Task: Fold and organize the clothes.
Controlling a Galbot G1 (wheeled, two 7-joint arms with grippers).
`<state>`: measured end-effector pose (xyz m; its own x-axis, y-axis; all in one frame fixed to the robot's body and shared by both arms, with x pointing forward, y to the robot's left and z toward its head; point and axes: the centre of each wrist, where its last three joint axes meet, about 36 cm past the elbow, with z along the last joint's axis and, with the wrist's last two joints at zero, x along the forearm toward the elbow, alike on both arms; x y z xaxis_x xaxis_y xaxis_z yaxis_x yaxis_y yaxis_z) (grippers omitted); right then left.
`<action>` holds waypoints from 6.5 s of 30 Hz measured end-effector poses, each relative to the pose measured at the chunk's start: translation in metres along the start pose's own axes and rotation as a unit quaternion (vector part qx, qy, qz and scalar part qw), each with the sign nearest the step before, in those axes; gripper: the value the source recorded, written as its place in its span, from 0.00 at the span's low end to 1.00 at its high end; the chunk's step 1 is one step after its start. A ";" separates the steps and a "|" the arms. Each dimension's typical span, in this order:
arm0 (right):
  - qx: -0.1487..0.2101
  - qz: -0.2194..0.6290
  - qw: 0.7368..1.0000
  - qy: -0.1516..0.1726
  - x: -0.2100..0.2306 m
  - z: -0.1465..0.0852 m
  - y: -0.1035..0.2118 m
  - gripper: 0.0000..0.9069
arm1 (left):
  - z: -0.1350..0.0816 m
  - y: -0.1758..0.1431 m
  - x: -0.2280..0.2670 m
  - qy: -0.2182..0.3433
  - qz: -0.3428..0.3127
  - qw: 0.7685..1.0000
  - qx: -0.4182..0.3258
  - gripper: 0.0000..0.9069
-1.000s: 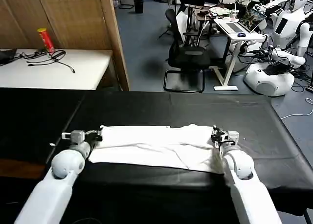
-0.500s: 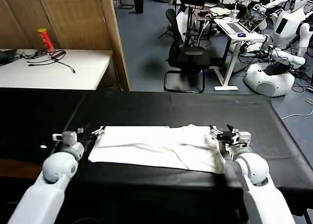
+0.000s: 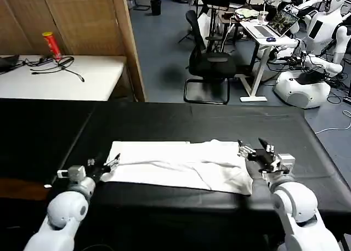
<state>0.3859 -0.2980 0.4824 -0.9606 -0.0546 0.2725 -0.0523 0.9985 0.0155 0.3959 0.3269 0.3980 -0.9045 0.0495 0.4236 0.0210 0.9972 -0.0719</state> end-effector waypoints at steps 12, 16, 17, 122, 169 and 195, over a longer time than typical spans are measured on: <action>0.004 -0.004 1.000 -0.018 0.015 -0.010 0.006 0.97 | 0.019 -0.002 0.007 0.013 0.007 1.000 0.020 0.65; 0.006 -0.003 1.000 -0.020 0.016 -0.010 0.007 0.97 | 0.022 -0.005 0.010 0.015 0.010 1.000 0.021 0.26; 0.007 -0.003 1.000 -0.021 0.016 -0.010 0.008 0.97 | 0.023 -0.006 0.010 0.014 0.012 1.000 0.020 0.19; 0.051 -0.149 0.987 0.013 -0.029 0.032 0.072 0.97 | -0.031 -0.158 0.031 -0.104 0.158 0.982 -0.026 0.97; 0.034 -0.113 0.992 -0.044 -0.001 0.002 0.066 0.97 | 0.024 -0.021 -0.026 -0.030 0.090 0.976 0.198 0.78; 0.039 -0.093 0.994 -0.046 0.000 0.008 0.063 0.97 | -0.009 0.000 -0.011 -0.053 0.033 0.998 0.029 0.00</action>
<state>0.3809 -0.2350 0.4757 -0.9530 -0.2420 0.1823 -0.2495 0.9682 -0.0192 0.4097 0.3271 0.4013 -0.9418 0.1060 0.3192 0.0603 0.9869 -0.1499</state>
